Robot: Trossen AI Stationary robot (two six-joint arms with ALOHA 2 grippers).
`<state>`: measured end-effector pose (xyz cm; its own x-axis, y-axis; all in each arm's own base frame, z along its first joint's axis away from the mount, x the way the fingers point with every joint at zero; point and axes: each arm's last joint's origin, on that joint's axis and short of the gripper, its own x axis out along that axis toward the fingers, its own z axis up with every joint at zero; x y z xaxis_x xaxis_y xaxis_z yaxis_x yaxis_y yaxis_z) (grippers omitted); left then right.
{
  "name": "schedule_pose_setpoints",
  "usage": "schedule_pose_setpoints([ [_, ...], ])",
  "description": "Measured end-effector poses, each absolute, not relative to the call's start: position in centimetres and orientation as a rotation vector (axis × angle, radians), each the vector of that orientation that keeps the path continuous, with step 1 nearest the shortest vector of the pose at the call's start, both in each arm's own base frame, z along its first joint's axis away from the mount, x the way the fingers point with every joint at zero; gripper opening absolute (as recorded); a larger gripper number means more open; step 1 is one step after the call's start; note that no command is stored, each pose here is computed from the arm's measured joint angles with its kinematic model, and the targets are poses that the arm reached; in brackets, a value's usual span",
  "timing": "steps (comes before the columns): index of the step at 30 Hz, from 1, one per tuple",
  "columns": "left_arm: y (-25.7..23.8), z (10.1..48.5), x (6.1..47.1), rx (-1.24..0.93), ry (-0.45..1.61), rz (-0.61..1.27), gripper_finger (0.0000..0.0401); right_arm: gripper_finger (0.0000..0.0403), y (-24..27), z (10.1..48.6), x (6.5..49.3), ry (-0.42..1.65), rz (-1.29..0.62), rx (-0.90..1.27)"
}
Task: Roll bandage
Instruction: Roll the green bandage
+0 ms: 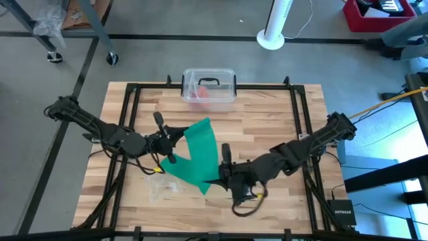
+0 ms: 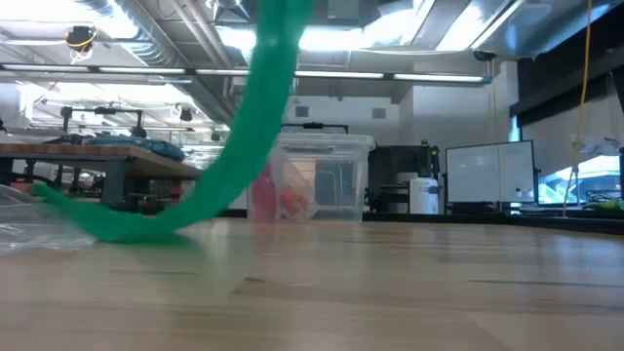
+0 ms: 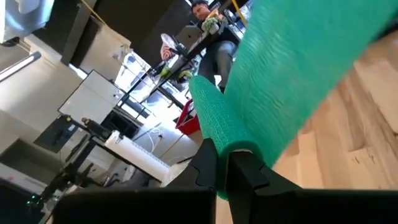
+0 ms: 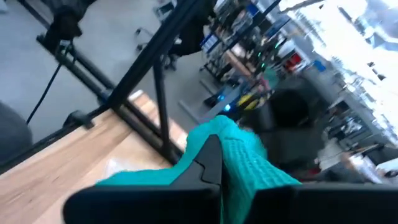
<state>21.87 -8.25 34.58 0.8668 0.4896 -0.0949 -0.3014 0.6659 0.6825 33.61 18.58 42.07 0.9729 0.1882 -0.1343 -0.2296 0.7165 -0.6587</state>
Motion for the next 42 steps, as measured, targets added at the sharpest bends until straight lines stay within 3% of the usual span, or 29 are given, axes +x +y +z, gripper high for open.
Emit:
schedule_pose_setpoints([
  [6,-9.1,33.6,23.0,0.781,0.279,0.278,0.0003,0.0004,18.0,45.6,32.6,0.046,0.163,-0.728],
  [24,-10.3,31.8,25.0,0.897,0.296,0.164,0.0003,0.0004,7.3,52.2,33.7,-0.013,-0.333,-0.465],
  [35,-10.5,31.8,25.0,0.896,0.285,0.123,0.0003,0.0012,-1.5,49.2,35.0,0.221,-0.434,-0.223],
  [42,-10.5,31.7,25.0,0.894,0.285,0.110,0.0004,0.0082,-4.2,43.4,37.8,0.433,-0.299,-0.103],
])
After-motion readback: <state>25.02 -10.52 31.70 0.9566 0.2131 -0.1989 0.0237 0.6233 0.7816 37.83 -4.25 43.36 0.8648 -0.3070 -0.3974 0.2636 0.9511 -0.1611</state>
